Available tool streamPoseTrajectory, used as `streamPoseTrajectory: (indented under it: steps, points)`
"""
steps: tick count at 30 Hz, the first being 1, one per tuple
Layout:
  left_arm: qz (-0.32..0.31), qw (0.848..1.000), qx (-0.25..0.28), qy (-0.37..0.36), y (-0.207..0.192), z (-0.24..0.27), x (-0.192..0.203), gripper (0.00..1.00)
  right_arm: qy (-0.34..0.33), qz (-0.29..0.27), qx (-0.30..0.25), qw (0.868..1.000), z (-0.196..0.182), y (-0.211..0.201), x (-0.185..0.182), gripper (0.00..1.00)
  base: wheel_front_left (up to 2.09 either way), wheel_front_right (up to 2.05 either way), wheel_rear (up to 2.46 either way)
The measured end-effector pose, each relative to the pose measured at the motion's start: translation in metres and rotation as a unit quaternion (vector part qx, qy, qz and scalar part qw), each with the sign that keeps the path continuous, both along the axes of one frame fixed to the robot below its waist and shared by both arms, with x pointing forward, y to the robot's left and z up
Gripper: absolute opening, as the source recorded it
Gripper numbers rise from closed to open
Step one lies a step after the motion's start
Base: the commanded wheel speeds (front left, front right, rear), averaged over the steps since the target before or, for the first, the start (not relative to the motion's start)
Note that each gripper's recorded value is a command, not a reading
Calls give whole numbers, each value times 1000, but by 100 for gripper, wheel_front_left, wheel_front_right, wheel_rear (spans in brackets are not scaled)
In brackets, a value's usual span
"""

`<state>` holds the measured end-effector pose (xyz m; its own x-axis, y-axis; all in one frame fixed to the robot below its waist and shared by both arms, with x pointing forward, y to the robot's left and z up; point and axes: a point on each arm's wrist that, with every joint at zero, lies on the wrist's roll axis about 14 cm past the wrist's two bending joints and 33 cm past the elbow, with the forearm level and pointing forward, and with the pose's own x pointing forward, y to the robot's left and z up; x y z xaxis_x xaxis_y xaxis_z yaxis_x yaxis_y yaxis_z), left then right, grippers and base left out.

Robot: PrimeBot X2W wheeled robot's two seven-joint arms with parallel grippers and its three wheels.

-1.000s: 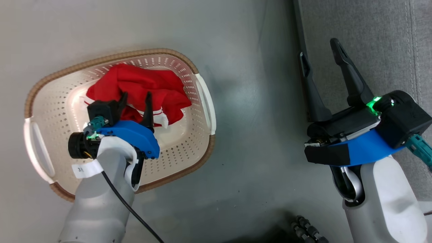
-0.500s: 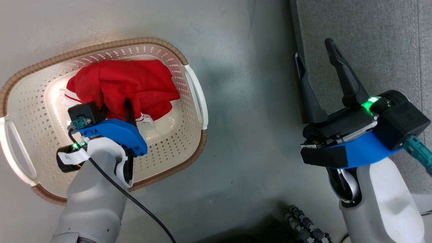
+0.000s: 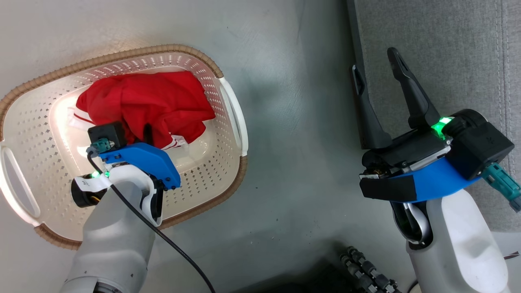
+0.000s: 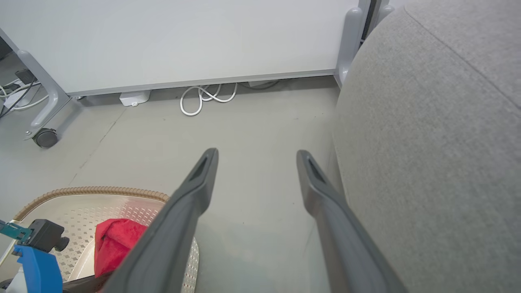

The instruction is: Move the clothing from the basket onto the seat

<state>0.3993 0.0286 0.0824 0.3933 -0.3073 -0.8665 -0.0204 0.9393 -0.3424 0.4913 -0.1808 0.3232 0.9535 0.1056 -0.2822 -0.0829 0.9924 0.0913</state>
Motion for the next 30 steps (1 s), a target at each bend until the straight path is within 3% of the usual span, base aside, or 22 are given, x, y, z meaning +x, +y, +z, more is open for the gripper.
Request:
streamPoseTrajectory:
  steps: [16,30]
  points:
    - [-13,1000,-5,-21,-1,19,10,0,-15,-1,3,1000,15,1,2,100,0,0,0]
    - [-80,992,-3,-97,8,98,-1,0,-52,4,-1,999,75,6,-15,100,0,0,0]
